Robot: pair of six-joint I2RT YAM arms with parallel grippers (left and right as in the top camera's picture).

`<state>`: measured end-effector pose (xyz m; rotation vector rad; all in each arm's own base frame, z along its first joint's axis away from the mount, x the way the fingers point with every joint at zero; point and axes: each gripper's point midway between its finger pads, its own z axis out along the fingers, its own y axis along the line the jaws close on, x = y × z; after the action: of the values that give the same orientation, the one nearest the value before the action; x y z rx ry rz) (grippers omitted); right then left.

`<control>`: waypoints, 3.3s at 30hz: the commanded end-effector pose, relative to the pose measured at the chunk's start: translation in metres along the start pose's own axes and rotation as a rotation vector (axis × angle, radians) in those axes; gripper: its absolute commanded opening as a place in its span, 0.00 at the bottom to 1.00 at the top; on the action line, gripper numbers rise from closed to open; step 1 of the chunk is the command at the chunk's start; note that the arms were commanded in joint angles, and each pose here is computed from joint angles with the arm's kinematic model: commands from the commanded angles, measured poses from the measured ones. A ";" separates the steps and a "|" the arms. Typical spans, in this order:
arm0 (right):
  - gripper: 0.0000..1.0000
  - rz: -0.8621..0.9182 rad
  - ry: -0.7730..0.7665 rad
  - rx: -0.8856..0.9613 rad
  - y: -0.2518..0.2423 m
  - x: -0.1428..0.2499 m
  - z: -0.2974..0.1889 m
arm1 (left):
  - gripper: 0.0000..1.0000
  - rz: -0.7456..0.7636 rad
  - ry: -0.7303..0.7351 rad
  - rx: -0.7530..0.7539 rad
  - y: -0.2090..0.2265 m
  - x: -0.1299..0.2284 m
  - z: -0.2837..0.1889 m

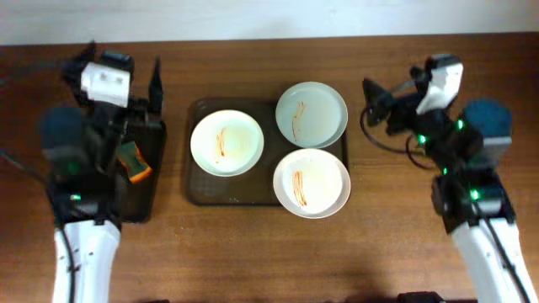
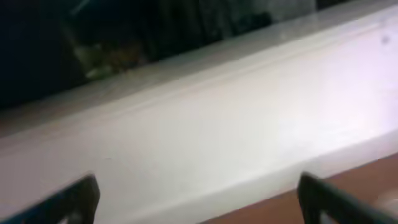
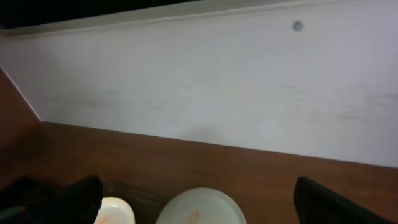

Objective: Clean dirty plates on tray and stack at the side

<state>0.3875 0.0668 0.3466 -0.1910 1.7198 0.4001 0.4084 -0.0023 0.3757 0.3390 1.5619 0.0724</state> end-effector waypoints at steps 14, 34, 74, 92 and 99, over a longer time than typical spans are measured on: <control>0.98 0.164 0.762 -0.327 0.122 0.117 0.079 | 0.99 -0.214 0.563 0.138 -0.031 0.040 -0.070; 0.44 0.124 1.025 0.136 0.134 0.331 0.175 | 0.95 -0.579 1.082 -0.535 0.058 0.210 -0.066; 0.04 0.272 1.254 -0.043 0.161 0.363 0.141 | 0.00 -0.617 1.238 -0.016 -0.025 0.238 0.022; 0.04 0.427 1.252 -0.117 0.144 0.349 0.148 | 0.00 -0.608 1.481 0.416 -0.238 0.325 -0.006; 0.04 0.428 1.253 -0.117 0.144 0.349 0.147 | 0.00 -0.473 1.509 0.084 -0.187 0.351 -0.004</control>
<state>0.4114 0.2850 0.0124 -0.1575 2.9762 0.7751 0.3675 -0.1403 0.0132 0.0937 3.0895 -0.5986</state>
